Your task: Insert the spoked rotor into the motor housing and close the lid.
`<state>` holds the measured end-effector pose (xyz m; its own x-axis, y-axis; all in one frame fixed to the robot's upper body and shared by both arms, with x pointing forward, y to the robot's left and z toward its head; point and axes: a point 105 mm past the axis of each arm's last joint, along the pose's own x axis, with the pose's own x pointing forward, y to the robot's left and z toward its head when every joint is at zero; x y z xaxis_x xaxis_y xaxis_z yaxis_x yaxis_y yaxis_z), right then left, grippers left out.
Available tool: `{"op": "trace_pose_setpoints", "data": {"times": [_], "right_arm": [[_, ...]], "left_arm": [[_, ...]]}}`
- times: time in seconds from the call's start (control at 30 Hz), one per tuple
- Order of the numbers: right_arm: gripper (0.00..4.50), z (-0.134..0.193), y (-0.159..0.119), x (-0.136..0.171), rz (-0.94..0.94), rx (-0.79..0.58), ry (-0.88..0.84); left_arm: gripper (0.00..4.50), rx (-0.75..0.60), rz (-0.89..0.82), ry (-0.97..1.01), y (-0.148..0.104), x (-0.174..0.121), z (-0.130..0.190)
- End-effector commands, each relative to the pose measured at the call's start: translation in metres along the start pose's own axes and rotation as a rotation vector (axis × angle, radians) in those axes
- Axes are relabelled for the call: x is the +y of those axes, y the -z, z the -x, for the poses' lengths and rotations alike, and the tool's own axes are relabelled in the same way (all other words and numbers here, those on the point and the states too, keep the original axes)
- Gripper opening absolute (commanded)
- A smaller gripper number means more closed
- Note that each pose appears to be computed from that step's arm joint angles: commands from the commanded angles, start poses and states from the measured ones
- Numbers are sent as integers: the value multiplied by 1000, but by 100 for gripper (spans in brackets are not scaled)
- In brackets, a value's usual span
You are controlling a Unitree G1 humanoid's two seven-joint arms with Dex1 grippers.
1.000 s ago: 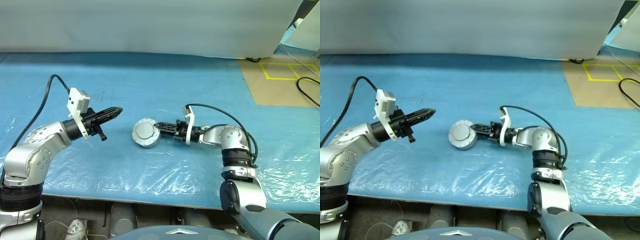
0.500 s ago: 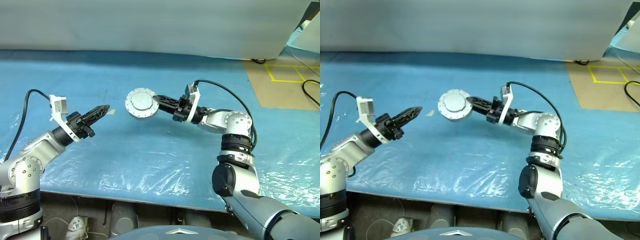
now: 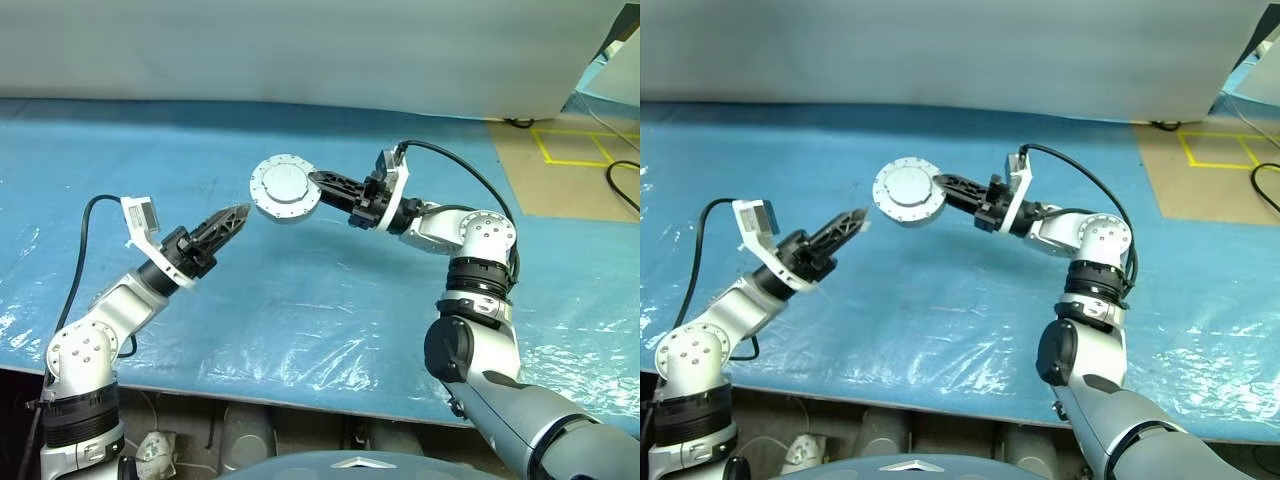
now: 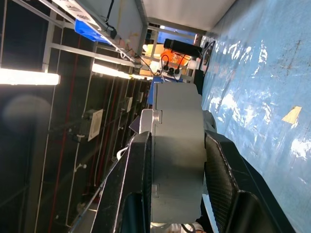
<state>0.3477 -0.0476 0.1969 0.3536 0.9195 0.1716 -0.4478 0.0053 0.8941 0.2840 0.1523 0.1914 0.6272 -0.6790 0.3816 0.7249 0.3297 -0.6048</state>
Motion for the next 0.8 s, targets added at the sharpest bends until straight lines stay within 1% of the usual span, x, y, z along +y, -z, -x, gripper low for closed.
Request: {"op": "trace_pose_setpoints", "data": {"times": [0.03,0.17,0.23,0.3,0.37,0.53,0.8], "right_arm": [[115,-2,-9,32,74,-15,-113],[115,-2,-7,33,77,-3,-109],[115,-2,-7,34,81,-1,-110],[115,-2,-8,36,86,-3,-110],[115,-1,-9,36,91,-3,-106],[115,0,-7,33,91,4,-86],[115,-1,-3,32,89,11,-82]], "left_arm": [[424,-5,71,26,10,2,-9],[424,-12,126,76,20,-2,-24],[424,-22,146,70,21,1,-28],[424,-51,158,53,18,9,-29],[424,-82,171,68,14,9,-34],[424,-91,201,127,21,-2,-54],[424,-95,226,110,29,5,-68]]}}
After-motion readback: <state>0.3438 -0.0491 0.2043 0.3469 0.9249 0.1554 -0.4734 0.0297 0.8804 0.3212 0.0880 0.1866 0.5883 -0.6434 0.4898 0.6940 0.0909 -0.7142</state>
